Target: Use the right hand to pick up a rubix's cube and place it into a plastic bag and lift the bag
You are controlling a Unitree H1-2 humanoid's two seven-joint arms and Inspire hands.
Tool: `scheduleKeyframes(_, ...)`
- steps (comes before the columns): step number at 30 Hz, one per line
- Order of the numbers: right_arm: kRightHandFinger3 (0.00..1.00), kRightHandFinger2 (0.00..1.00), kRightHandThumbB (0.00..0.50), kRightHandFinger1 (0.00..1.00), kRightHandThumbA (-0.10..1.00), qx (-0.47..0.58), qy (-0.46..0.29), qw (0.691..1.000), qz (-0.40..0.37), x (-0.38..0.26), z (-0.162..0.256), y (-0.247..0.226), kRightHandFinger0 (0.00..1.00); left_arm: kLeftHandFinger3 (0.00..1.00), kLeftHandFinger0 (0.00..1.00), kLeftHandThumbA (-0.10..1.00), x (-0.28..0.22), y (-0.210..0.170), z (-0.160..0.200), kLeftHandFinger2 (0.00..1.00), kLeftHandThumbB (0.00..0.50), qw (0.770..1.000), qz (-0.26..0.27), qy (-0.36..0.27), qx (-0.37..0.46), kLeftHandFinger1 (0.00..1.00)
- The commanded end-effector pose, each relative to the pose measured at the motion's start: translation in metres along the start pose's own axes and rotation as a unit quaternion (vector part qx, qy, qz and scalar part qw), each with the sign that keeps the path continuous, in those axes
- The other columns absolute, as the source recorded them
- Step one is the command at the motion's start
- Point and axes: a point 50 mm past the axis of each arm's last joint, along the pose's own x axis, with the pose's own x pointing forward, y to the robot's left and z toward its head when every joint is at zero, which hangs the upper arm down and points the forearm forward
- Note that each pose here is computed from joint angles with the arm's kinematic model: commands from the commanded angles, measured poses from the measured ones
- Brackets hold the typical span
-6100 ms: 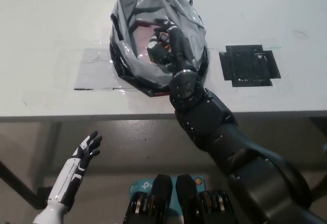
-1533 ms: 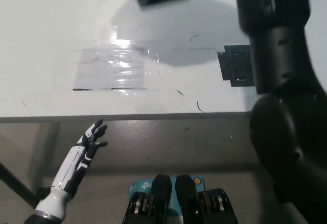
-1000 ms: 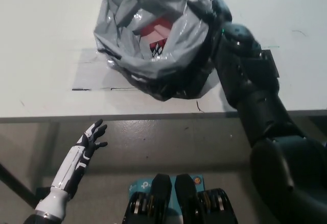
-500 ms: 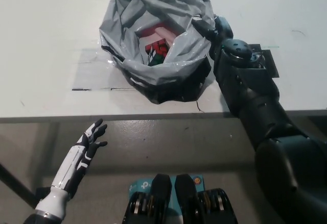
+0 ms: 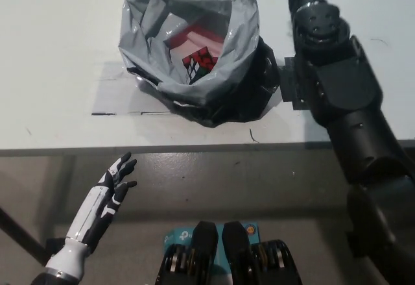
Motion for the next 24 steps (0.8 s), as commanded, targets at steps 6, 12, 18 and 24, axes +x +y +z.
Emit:
scheduleKeyframes(6,1.0,1.0,0.5,1.0,0.92,-0.146,-0.254,0.955,-0.041,-0.046,0.197,-0.034,1.0,1.0,0.9,0.94,0.007,0.006,0.011,1.0,0.145,1.0,-0.003,-0.03,0.002,1.0)
scheduleKeyframes(12,1.0,1.0,0.499,1.0,1.0,-0.143,-0.341,0.927,-0.067,-0.086,0.221,-0.059,1.0,1.0,0.91,0.94,0.015,0.007,0.015,1.0,0.146,0.999,-0.004,-0.036,0.001,1.0)
scheduleKeyframes(18,1.0,1.0,0.425,1.0,1.0,-0.168,-0.52,0.825,-0.142,-0.197,0.254,-0.117,1.0,1.0,0.91,0.98,0.038,0.019,0.028,1.0,0.159,0.999,-0.002,-0.053,0.014,1.0)
scheduleKeyframes(24,1.0,1.0,0.375,1.0,1.0,-0.164,-0.621,0.744,-0.186,-0.262,0.242,-0.152,1.0,1.0,0.92,1.0,0.054,0.022,0.036,1.0,0.185,0.998,0.001,-0.065,0.017,1.0)
